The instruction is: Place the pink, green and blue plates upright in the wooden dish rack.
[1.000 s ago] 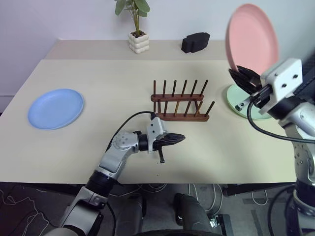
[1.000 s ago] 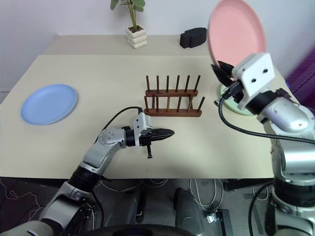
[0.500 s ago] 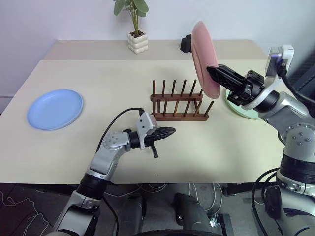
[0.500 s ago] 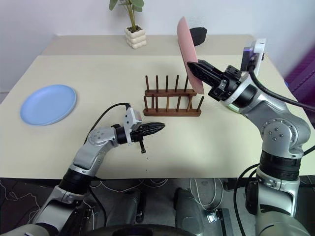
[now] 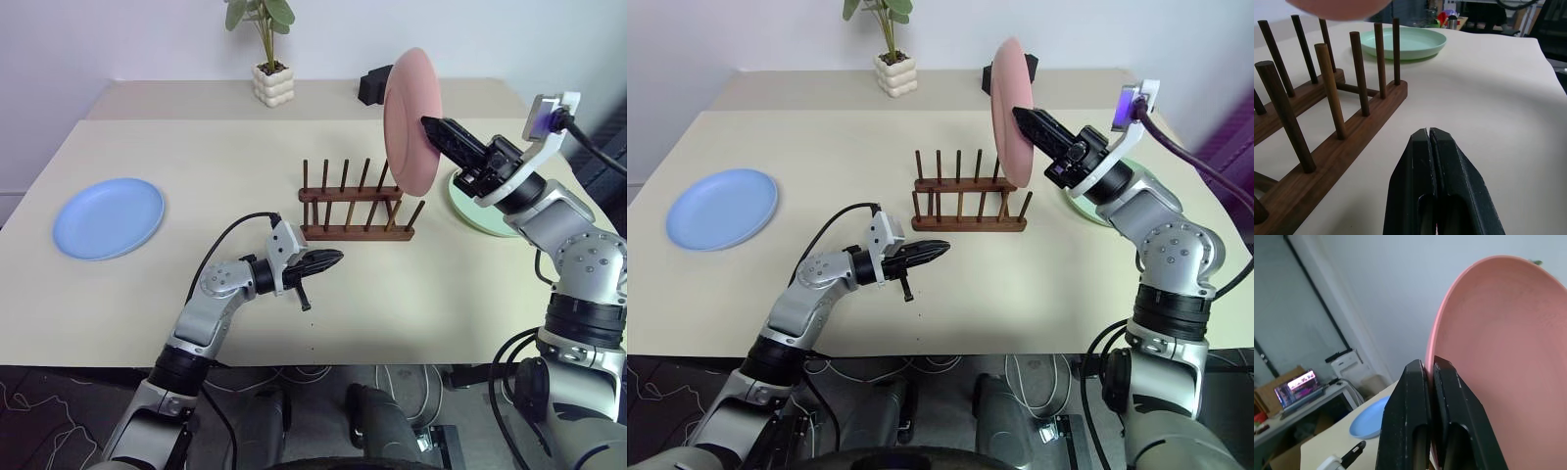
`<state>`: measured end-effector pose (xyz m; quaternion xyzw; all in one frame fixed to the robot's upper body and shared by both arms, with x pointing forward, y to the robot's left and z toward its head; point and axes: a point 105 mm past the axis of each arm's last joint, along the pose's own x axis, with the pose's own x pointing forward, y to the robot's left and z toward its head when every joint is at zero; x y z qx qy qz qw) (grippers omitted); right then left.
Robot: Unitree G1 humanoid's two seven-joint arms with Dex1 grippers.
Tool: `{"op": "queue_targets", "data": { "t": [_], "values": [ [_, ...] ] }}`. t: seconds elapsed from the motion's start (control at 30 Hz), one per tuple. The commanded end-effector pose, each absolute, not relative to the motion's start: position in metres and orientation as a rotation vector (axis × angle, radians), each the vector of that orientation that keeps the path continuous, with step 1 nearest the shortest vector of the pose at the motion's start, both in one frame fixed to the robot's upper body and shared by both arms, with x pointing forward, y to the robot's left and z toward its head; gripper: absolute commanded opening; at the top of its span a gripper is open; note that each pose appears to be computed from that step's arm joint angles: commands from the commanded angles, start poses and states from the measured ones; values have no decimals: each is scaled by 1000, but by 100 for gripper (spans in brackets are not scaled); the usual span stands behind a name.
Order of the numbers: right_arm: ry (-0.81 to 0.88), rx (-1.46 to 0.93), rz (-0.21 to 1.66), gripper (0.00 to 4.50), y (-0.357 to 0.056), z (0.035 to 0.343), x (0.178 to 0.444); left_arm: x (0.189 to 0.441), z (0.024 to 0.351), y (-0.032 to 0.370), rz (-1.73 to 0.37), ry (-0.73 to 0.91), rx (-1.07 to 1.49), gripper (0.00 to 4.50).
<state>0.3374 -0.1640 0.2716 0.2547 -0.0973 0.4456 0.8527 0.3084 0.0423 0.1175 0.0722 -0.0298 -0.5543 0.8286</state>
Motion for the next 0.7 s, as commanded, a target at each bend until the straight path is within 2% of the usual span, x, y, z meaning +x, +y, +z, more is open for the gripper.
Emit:
{"op": "queue_targets", "data": {
  "t": [0.03,0.63,0.7],
  "values": [
    [-287,567,942,6,-172,292,335,306,129,42,-1177,-119,160,0],
    [-257,710,859,6,-187,275,346,304,125,43,-1169,-114,166,0],
    [-252,718,847,64,-188,272,347,304,125,42,-1170,-113,165,0]
  ]
}}
